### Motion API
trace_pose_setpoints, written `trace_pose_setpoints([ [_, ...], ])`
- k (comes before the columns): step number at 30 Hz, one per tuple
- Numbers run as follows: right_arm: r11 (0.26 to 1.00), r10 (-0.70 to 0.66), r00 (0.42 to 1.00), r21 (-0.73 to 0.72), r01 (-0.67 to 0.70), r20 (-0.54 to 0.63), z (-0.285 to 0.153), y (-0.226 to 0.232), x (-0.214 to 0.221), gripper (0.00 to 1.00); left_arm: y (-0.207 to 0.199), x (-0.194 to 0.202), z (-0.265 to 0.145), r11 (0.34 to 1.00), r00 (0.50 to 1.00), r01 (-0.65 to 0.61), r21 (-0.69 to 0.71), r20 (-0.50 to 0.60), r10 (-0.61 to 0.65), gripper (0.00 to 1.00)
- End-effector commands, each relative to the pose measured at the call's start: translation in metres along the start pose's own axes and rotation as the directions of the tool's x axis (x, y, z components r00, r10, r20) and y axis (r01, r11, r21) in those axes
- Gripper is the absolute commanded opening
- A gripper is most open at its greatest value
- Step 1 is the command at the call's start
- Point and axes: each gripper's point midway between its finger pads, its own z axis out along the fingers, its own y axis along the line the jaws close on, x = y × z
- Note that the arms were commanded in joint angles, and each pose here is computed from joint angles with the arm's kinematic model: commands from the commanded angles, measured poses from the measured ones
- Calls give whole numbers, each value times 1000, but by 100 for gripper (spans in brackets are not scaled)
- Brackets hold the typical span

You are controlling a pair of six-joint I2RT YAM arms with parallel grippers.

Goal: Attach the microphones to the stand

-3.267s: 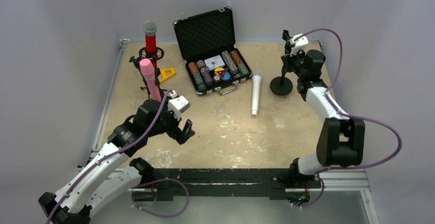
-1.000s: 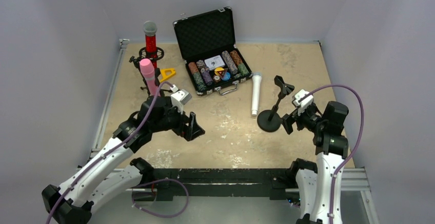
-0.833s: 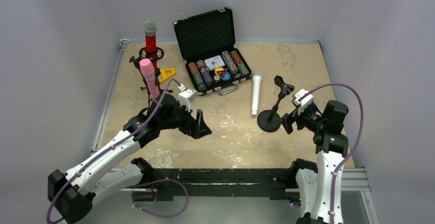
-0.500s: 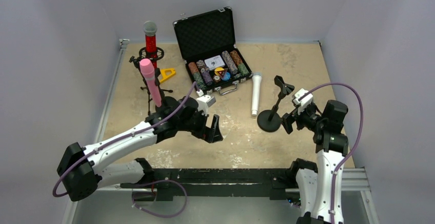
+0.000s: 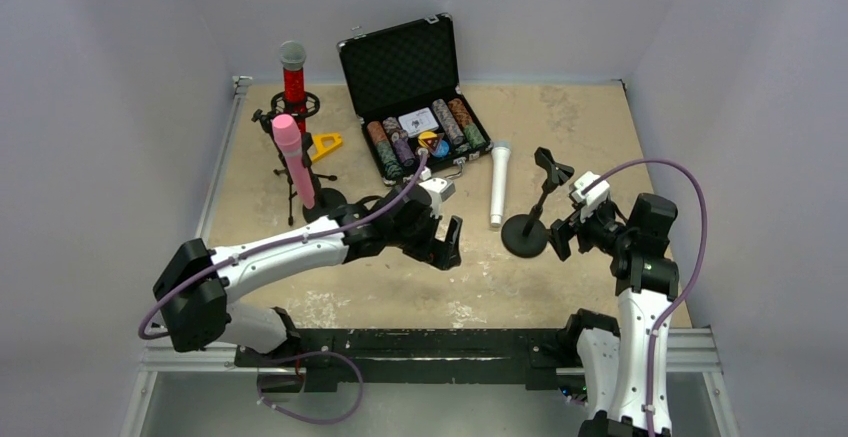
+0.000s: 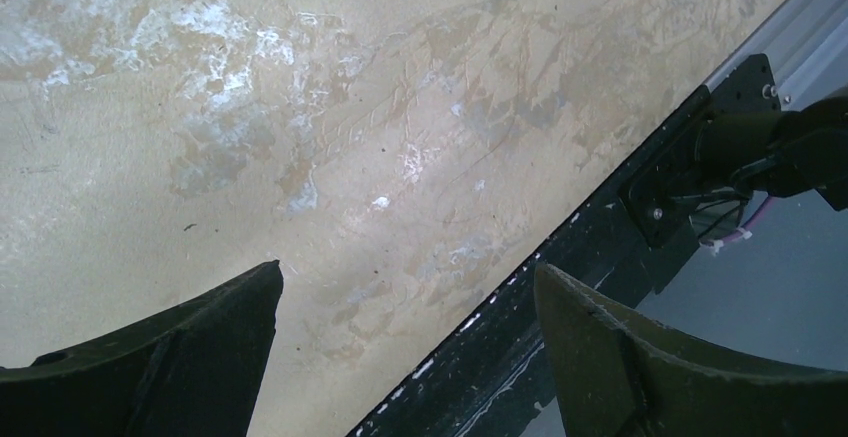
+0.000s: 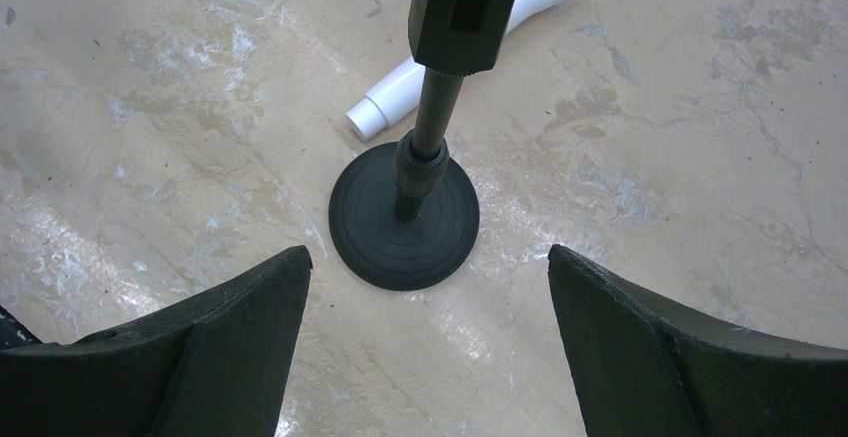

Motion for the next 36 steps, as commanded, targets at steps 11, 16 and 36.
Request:
trace_pose_setpoints([
  [11, 1000, -9, 1000, 18, 8, 15, -1, -5, -7, 91, 0, -35, 12, 990, 997, 44, -134, 64, -35, 99],
  [16, 1000, -4, 1000, 17, 4, 13, 0, -6, -6, 91, 8, -51, 24, 971, 997, 53, -234, 66, -39, 99],
  [36, 1000, -10, 1000, 23, 9, 21, -2, -6, -8, 91, -1, -114, 143, 942, 996, 80, -327, 69, -60, 65],
])
